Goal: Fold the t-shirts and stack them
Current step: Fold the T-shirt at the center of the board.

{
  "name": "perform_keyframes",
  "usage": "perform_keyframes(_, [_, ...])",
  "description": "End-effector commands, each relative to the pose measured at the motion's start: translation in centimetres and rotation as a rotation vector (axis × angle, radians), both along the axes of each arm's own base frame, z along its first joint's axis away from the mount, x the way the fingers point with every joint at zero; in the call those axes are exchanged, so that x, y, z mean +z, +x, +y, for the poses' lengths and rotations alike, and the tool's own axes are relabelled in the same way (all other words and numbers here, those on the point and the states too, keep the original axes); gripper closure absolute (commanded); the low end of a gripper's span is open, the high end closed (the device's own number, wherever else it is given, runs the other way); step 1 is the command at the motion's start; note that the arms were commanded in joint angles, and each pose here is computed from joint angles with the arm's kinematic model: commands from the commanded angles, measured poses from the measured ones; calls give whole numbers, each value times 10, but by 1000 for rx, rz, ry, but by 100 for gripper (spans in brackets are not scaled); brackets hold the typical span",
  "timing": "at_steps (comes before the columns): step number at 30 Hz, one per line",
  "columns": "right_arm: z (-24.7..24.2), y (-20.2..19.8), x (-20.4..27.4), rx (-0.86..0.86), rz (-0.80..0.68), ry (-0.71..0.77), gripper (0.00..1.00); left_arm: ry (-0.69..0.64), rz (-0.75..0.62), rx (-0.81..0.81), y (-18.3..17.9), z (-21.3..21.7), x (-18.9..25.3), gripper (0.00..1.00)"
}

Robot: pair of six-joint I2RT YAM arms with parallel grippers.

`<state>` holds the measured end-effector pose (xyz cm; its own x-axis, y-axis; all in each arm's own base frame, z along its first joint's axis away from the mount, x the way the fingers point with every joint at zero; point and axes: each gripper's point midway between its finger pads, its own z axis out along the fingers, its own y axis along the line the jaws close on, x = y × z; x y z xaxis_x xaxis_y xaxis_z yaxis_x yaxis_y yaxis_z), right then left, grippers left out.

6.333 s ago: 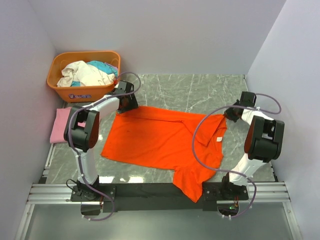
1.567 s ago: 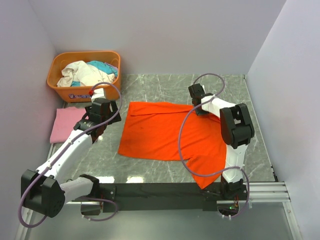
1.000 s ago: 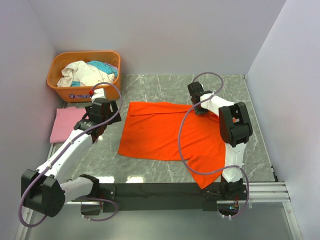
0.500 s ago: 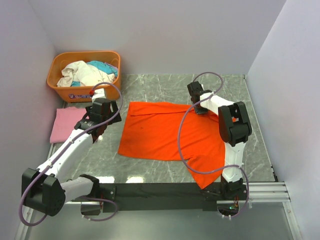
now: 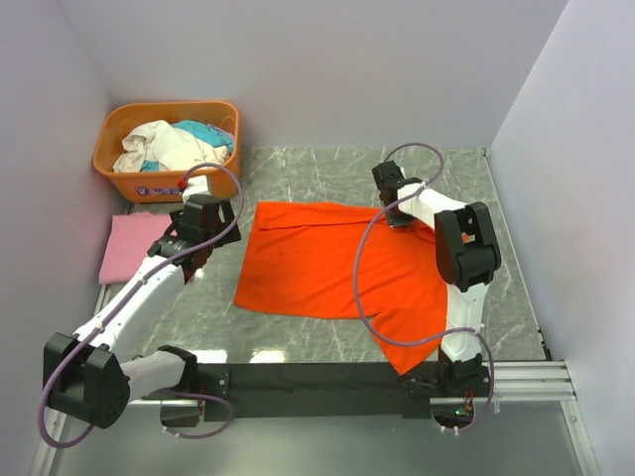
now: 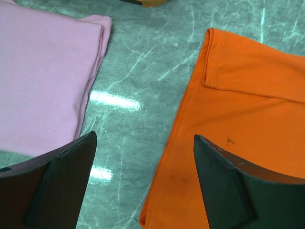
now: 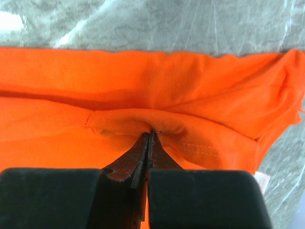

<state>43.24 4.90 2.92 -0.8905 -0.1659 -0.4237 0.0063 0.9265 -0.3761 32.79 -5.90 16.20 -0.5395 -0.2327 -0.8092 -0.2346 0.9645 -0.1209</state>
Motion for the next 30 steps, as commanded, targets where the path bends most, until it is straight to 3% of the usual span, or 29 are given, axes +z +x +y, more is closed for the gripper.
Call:
perform_keyframes(1, [0, -8, 35, -31, -40, 44, 100, -7, -18, -14, 3, -2, 8, 12])
perform_keyframes(14, [36, -73, 50, -35, 192, 227, 100, -12, -12, -28, 3, -5, 7, 12])
perform_keyframes(23, [78, -76, 42, -47, 269, 421, 98, -15, -2, -33, 3, -6, 4, 12])
perform_keyframes(26, [94, -83, 31, -39, 316, 501, 87, -14, 8, -35, 3, -7, 1, 12])
perform_keyframes(27, [95, -79, 32, -34, 292, 510, 78, -18, 9, -36, 4, -8, 1, 12])
perform_keyframes(30, [91, -76, 46, -30, 233, 519, 64, -30, 11, -36, 9, -11, 0, 12])
